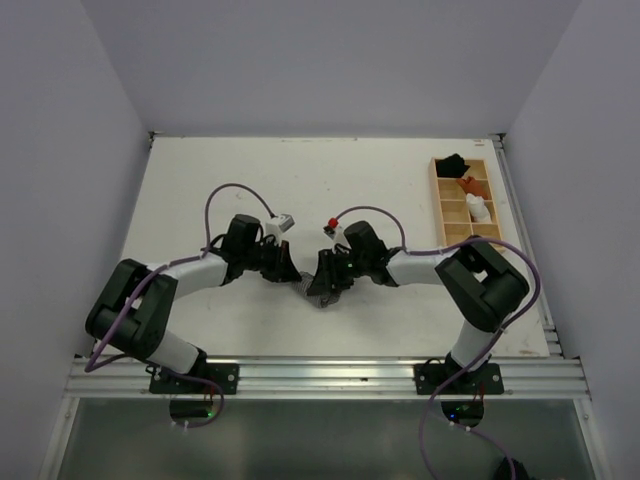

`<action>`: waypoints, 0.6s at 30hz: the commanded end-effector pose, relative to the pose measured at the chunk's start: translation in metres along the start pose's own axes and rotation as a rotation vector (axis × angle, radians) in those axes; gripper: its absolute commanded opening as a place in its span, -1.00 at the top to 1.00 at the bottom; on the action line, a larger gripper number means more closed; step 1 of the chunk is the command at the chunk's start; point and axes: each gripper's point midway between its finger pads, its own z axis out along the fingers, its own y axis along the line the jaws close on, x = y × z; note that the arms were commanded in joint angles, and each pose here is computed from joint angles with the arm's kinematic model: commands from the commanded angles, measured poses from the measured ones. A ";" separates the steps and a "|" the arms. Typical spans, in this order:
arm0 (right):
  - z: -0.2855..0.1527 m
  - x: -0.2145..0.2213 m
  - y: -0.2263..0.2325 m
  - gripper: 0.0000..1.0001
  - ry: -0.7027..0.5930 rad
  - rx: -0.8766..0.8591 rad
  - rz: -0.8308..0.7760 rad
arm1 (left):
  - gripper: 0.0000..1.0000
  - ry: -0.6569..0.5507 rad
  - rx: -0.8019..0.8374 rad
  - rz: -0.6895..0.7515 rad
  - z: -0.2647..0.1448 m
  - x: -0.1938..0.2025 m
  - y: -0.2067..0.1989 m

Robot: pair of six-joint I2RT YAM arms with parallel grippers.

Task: Roll the underwear

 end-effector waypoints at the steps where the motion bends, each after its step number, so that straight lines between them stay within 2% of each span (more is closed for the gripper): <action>1: 0.004 0.028 -0.032 0.19 0.062 0.077 0.048 | 0.78 -0.038 -0.052 0.027 -0.001 -0.024 0.005; 4: 0.006 0.038 -0.035 0.37 0.047 0.040 0.072 | 0.62 -0.076 -0.087 0.030 -0.008 -0.040 0.003; 5: 0.006 0.048 -0.040 0.38 0.059 0.038 0.095 | 0.47 -0.102 -0.123 0.029 -0.011 -0.050 0.006; 8: 0.011 0.051 -0.040 0.42 0.037 -0.001 0.097 | 0.53 -0.136 -0.200 -0.010 -0.025 -0.060 0.008; 10: 0.013 0.054 -0.042 0.43 0.027 -0.023 0.119 | 0.50 -0.177 -0.192 -0.023 -0.034 -0.072 -0.002; 11: 0.014 0.054 -0.042 0.43 0.023 -0.036 0.129 | 0.47 -0.159 -0.166 -0.033 -0.035 -0.069 -0.009; 13: 0.016 0.057 -0.044 0.43 0.025 -0.053 0.154 | 0.56 -0.163 -0.097 -0.074 -0.036 -0.066 -0.023; 14: 0.016 0.059 -0.045 0.43 0.027 -0.057 0.158 | 0.67 -0.176 0.006 -0.066 -0.032 -0.060 -0.038; 17: 0.015 0.056 -0.046 0.43 0.021 -0.060 0.163 | 1.00 -0.235 0.038 -0.117 -0.033 -0.056 -0.045; 18: 0.014 0.054 -0.048 0.43 0.013 -0.061 0.173 | 1.00 -0.231 0.028 -0.149 -0.031 -0.040 -0.038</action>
